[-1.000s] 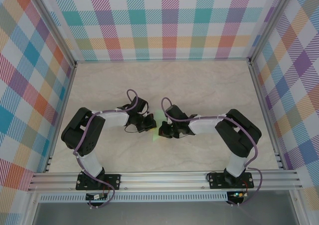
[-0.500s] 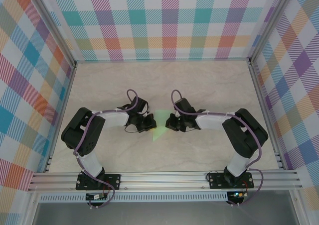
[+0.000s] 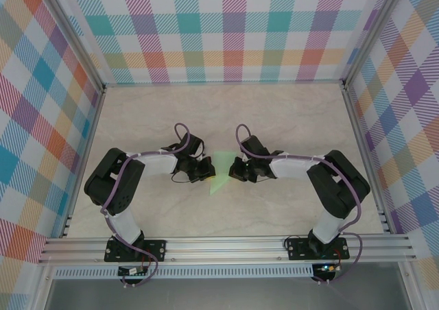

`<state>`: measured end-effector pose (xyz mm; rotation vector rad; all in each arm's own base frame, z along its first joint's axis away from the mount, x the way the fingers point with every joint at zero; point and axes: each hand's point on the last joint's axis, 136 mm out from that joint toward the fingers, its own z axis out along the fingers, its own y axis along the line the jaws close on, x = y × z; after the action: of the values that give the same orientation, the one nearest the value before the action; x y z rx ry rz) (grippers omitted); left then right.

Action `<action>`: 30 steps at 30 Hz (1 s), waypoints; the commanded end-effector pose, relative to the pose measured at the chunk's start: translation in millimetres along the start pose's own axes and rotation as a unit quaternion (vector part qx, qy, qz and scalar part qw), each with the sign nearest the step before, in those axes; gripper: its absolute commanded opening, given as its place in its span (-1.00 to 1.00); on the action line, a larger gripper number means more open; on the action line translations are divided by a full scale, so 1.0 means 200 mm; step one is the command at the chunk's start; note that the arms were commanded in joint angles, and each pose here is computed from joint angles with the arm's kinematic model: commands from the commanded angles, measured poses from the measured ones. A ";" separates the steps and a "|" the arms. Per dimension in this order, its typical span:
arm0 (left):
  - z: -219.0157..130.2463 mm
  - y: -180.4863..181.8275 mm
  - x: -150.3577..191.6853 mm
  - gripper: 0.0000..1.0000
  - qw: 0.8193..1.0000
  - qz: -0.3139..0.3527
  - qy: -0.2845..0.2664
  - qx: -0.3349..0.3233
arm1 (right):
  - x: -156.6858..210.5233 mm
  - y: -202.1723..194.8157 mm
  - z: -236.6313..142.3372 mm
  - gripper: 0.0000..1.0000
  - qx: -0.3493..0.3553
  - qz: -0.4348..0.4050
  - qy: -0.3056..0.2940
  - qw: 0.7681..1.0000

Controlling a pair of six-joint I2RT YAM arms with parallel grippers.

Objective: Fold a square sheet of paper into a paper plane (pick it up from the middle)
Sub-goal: Third fold the triangle at the center of the table.

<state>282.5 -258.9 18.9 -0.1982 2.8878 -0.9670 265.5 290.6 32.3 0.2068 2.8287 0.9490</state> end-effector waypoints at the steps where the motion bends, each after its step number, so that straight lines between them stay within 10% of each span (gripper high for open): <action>1: 0.01 0.10 0.07 -1.00 0.999 -0.017 0.015 -0.038 | -0.02 0.07 -0.03 -0.88 -0.022 -0.020 -0.001 1.000; 17: 0.01 0.10 0.07 -1.00 0.999 -0.016 0.016 -0.039 | -0.08 -0.22 -0.06 -0.88 0.070 0.062 -0.053 0.994; 22: 0.01 0.10 0.06 -1.00 0.999 -0.015 0.015 -0.038 | -0.15 -0.07 -0.17 -0.87 0.016 0.033 -0.094 0.995; 30: 0.01 0.09 0.06 -1.00 0.999 -0.016 0.015 -0.037 | 0.00 0.18 -0.04 -0.87 -0.074 -0.021 0.002 0.997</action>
<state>282.6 -258.9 19.0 -0.1982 2.8874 -0.9667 274.4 288.0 52.7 0.2458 2.7347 1.0126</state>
